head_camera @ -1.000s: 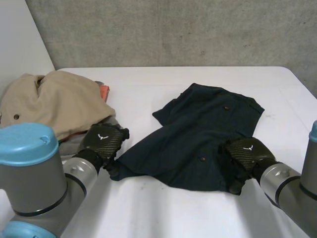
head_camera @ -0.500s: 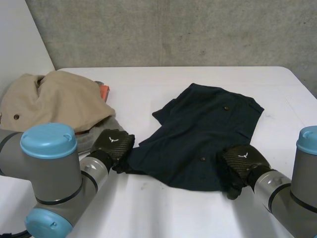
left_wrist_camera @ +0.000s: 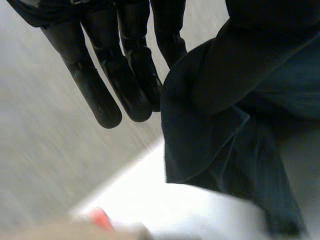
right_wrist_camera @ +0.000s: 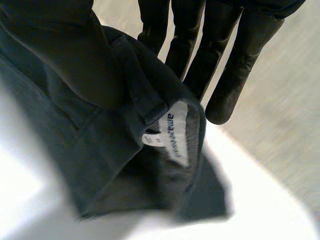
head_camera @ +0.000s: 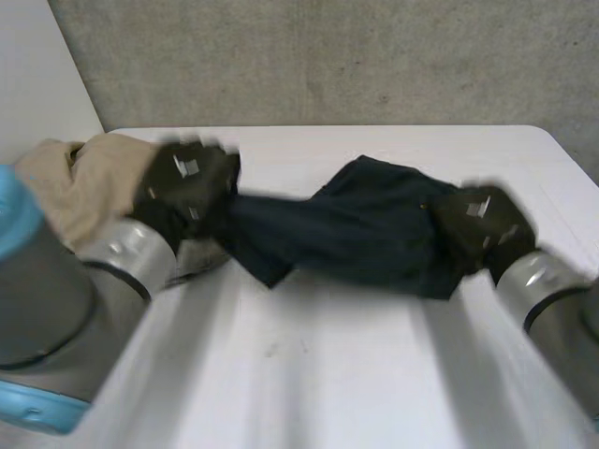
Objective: Fold the laundry.
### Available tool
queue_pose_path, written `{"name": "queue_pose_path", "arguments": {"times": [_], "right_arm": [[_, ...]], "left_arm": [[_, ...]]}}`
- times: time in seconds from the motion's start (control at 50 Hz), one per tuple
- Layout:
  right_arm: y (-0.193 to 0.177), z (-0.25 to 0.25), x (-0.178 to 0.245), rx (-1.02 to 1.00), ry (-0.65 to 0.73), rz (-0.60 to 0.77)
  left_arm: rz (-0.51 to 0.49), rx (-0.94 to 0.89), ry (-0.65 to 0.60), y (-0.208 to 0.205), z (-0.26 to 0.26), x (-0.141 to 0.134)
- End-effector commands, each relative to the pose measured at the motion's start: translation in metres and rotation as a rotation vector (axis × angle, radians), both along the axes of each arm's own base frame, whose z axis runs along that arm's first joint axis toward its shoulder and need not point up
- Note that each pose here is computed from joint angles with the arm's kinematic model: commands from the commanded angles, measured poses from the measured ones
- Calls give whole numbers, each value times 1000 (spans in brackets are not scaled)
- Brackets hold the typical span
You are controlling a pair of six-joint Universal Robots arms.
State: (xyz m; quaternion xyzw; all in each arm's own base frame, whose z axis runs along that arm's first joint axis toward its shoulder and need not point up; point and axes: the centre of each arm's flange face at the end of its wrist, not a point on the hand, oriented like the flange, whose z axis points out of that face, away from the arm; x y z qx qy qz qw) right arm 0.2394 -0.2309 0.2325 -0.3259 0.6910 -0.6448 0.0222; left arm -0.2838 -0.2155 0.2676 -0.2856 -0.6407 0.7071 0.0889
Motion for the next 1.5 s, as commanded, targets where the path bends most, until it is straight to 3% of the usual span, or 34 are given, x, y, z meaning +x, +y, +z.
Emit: {"name": "queue_pose_path", "arguments": {"times": [0.02, 0.1, 0.18, 0.36, 0.46, 0.68, 0.8, 0.94, 1.04, 1.26, 1.38, 1.5], "right_arm": [[10, 133, -4, -410, -114, -4], [21, 198, -16, -565, -168, -36], [33, 229, -17, -625, -203, -24], [33, 238, -18, -633, -219, -25], [11, 205, -11, -502, -171, -20], [-69, 75, 15, -149, -44, -23], [-113, 39, 28, -227, -56, -44], [-156, 5, 34, -337, -39, -140], [-156, 5, 38, -354, 20, -147], [-117, 30, 13, -261, 66, -88], [-79, 9, -5, 32, 127, 59], [-51, -5, -29, 252, 146, 113]], "left_arm": [[18, -402, 185, 18, 133, 12], [22, -552, 274, 31, 182, 20], [26, -681, 354, 51, 224, 32], [16, -740, 385, 57, 245, 34], [12, -636, 318, 26, 212, 15], [-6, -333, 70, -65, 72, -37], [5, -361, -25, -111, 22, -64], [47, -431, 0, -155, 7, -75], [67, -460, 24, -161, 13, -74], [78, -352, -38, -120, 7, -51], [64, -164, -141, -61, -19, -21], [6, 64, -221, 7, -55, 3]]}}
